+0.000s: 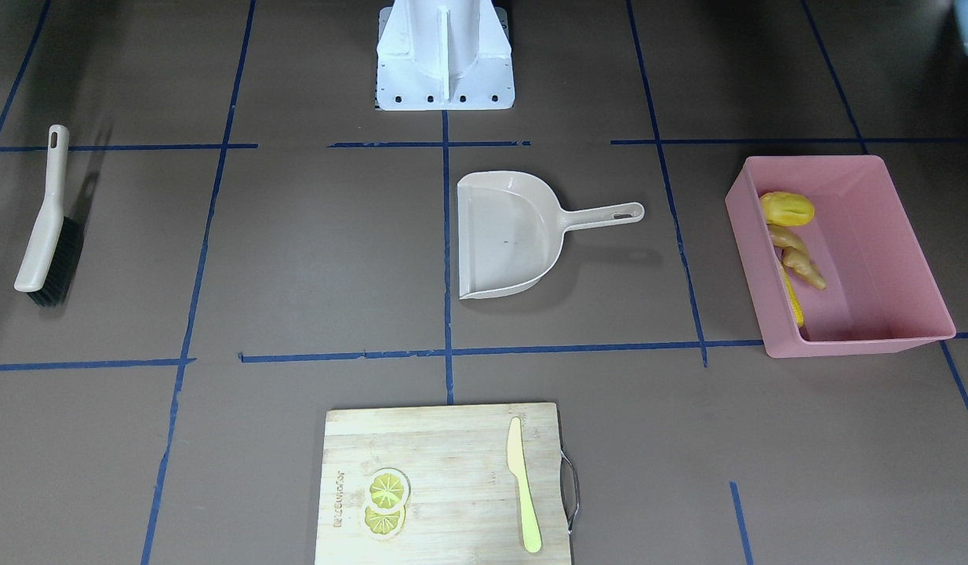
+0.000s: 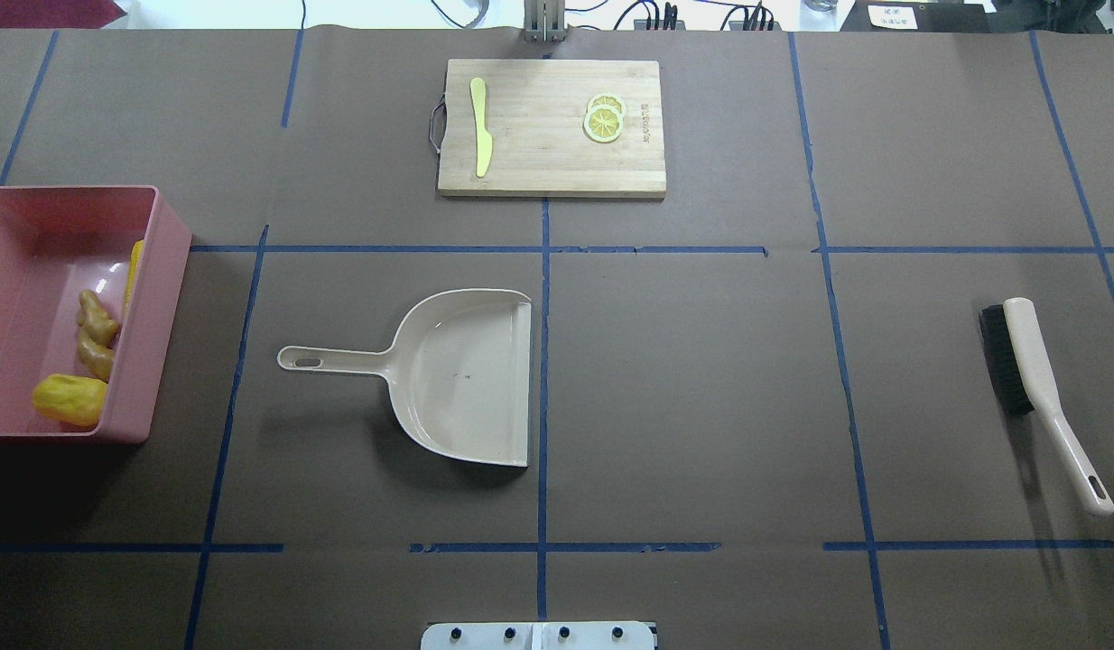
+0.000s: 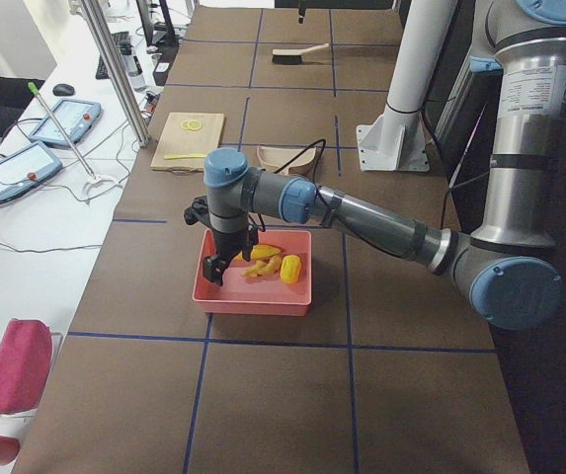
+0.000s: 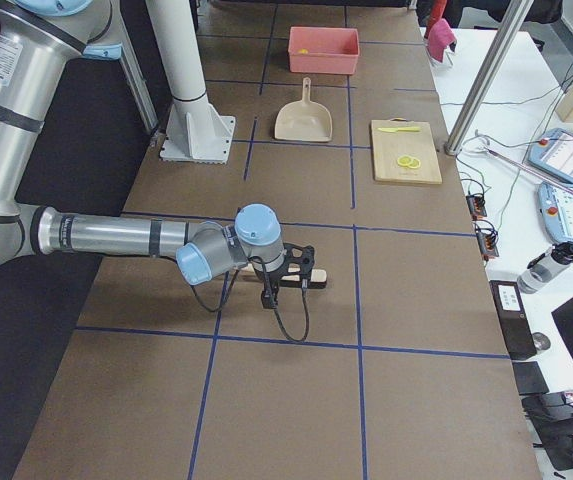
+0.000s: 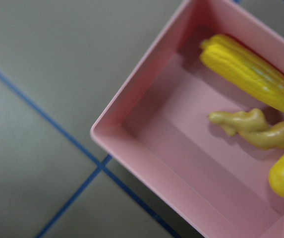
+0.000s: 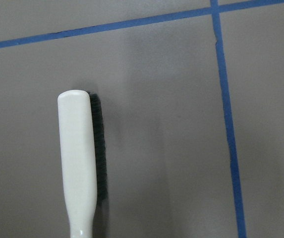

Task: Sweep and dump trash into bin

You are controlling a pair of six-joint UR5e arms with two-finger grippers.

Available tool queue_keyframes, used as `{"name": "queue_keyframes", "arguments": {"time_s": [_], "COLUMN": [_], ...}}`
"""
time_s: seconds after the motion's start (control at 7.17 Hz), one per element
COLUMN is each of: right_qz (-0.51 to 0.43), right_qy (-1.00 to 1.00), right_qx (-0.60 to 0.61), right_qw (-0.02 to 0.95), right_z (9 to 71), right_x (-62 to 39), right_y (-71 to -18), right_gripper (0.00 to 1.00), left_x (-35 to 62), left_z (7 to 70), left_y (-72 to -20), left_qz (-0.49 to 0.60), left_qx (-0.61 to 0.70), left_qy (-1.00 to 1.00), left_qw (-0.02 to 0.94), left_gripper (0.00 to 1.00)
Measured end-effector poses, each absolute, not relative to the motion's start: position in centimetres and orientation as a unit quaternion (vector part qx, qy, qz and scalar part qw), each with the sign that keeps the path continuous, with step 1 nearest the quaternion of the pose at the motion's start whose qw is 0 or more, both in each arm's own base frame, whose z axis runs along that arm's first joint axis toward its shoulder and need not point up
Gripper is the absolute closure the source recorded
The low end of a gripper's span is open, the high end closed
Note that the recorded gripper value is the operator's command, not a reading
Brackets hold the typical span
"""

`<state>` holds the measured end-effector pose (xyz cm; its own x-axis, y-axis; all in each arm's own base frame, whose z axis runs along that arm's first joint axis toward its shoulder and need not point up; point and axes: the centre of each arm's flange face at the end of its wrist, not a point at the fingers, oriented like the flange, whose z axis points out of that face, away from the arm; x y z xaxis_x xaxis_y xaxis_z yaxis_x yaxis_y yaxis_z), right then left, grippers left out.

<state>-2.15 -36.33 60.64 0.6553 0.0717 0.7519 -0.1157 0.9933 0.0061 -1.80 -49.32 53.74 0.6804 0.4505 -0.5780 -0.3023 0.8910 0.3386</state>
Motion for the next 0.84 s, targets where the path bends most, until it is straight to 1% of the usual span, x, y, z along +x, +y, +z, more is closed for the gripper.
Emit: {"name": "queue_keyframes", "arguments": {"time_s": [0.28,0.84], "right_qz": [0.005,-0.019], "right_qy": [-0.389,-0.385], "right_qx": [0.014,0.03], "right_qw": [0.921,0.922], "right_z": [59.9,58.9], "right_x": [-0.4,2.2], "right_y": [-40.2,-42.9], "right_gripper": [0.0,0.0], "left_x": [-3.6,-4.7], "left_z": [57.0,61.2], "left_y": [-47.9,-47.0], "left_qz": [0.109,0.056], "left_qx": [0.06,0.018], "left_qy": [0.374,0.426], "left_qw": [0.919,0.903], "left_gripper": [0.0,0.0]}}
